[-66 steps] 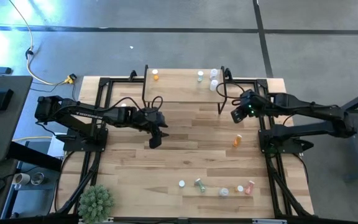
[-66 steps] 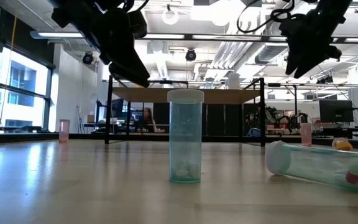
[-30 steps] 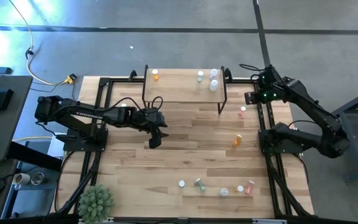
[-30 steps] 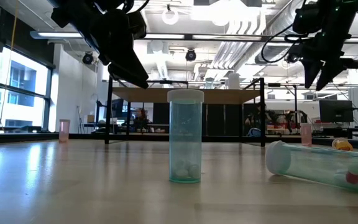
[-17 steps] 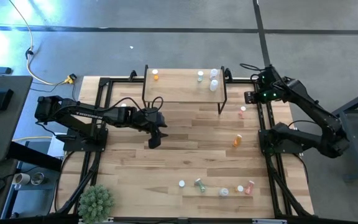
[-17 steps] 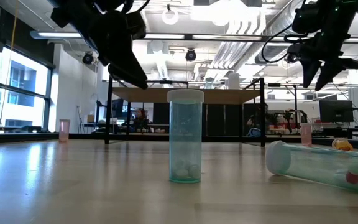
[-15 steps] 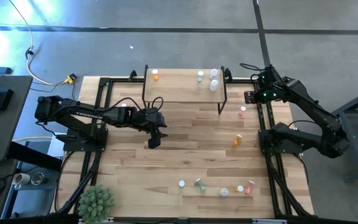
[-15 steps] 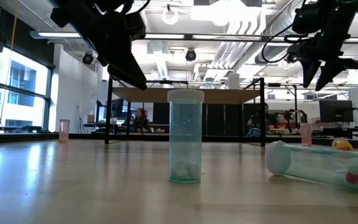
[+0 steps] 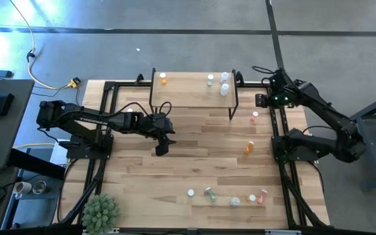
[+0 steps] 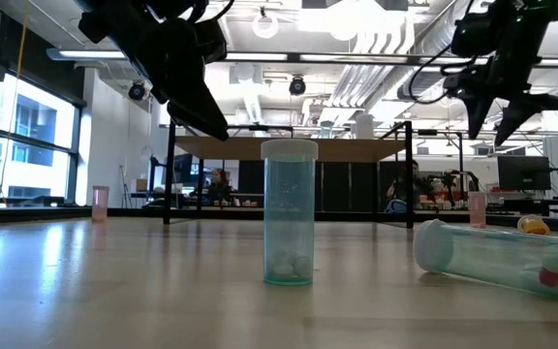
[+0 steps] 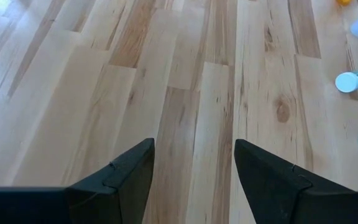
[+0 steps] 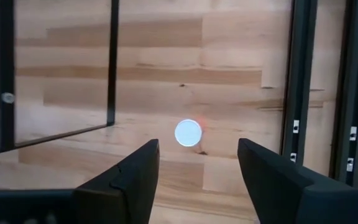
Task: Pick and place medicine bottles onto shelf by color
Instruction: Put the top right pink pill bottle on the shelf
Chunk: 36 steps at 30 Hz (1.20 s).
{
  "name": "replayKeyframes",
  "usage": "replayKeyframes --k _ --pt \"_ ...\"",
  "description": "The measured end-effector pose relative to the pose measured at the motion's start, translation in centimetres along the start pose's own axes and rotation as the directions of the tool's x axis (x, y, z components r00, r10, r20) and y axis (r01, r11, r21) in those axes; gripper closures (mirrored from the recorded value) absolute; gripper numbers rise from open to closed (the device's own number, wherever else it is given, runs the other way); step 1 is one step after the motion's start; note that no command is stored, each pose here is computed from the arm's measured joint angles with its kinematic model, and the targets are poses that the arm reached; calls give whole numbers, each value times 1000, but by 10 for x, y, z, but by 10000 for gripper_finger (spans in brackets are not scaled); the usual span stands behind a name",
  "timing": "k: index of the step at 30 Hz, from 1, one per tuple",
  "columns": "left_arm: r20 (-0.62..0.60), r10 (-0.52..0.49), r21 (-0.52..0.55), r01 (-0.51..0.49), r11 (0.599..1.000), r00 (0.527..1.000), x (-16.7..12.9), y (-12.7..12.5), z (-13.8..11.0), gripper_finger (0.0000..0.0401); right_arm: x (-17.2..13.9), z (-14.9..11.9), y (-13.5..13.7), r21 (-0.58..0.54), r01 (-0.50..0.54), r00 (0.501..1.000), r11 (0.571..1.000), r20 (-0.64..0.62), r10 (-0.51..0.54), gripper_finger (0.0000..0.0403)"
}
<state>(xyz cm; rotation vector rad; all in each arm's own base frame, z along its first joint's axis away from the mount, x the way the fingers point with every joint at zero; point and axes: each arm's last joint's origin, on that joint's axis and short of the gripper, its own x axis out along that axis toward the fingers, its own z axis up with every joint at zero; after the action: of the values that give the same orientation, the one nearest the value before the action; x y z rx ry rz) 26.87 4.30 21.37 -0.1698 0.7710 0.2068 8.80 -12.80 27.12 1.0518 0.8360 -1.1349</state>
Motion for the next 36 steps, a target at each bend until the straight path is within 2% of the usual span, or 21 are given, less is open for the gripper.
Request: replayKeyframes --k 19,36 --pt "0 0 0 0 1000 1000 0 0 0 189 58 18 16 -63 116 966 991 -223 -128 199" --pt "-29 4 0 -4 1000 1000 0 0 -3 189 92 26 21 -18 142 937 990 -319 -140 199"
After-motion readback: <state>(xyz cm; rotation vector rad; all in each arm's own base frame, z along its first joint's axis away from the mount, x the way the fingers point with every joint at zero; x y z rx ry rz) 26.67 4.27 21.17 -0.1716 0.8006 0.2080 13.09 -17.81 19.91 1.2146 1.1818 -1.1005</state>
